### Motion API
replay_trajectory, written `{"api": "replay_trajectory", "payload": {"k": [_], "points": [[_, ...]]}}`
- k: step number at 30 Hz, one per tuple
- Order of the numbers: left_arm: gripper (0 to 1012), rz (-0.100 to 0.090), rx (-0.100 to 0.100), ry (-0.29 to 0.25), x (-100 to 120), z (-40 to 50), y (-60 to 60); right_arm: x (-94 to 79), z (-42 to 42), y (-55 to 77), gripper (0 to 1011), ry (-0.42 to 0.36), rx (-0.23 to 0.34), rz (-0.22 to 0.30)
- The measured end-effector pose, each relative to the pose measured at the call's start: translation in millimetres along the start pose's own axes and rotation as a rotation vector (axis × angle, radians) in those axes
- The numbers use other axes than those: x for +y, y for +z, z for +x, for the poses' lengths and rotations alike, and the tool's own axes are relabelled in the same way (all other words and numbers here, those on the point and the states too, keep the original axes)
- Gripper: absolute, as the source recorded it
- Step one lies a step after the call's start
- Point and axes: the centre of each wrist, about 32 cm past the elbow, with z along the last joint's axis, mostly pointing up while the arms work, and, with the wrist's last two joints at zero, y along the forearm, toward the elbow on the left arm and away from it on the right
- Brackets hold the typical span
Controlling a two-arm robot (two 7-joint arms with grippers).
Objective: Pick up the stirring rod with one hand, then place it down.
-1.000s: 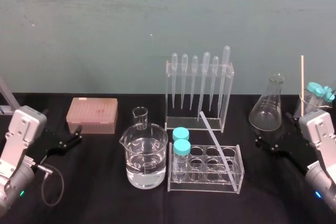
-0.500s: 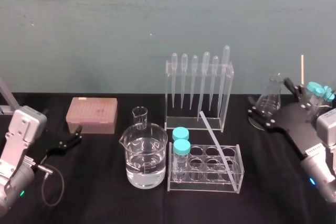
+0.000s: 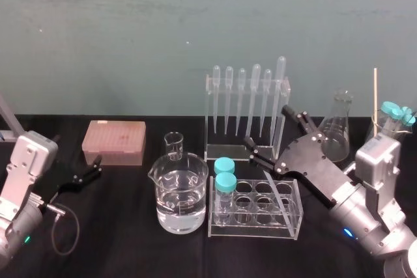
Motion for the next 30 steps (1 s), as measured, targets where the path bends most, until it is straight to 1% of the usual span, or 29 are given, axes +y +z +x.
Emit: {"api": "replay_trajectory", "payload": {"k": [2,5,6,10,11,14,15,17,18,22,26,30], "points": [[1000,0.000,0.000,0.000,0.0,0.0,0.0,2.4,-1.7,-0.4,1003,0.011,0.040,-0.034],[1000,0.000,0.000,0.000,0.0,0.0,0.0,3.8,-2.8,-1.1,1003,0.013,0.082,-0.072],[1000,0.000,0.000,0.000,0.0,0.0,0.0,4.3,-3.0,-1.6,1003,0.010,0.104,-0.097],[1000,0.000,0.000,0.000,0.0,0.0,0.0,4.7,-2.6,-2.8,1003,0.002,0.143,-0.149],[1000,0.000,0.000,0.000,0.0,0.0,0.0,4.7,-2.5,-3.7,1003,0.000,0.163,-0.169],[1000,0.000,0.000,0.000,0.0,0.0,0.0,4.5,-2.2,-5.4,1003,0.002,0.195,-0.202],[1000,0.000,0.000,0.000,0.0,0.0,0.0,4.4,-1.9,-6.8,1003,0.004,0.217,-0.223],[1000,0.000,0.000,0.000,0.0,0.0,0.0,4.6,-1.4,-8.0,1003,0.010,0.238,-0.243],[1000,0.000,0.000,0.000,0.0,0.0,0.0,4.9,-0.7,-9.5,1003,0.014,0.257,-0.260],[1000,0.000,0.000,0.000,0.0,0.0,0.0,6.4,0.7,-12.4,1003,0.018,0.289,-0.289],[1000,0.000,0.000,0.000,0.0,0.0,0.0,8.5,1.1,-13.5,1003,0.016,0.302,-0.306],[1000,0.000,0.000,0.000,0.0,0.0,0.0,8.2,1.2,-13.6,1003,0.016,0.301,-0.306]]}}
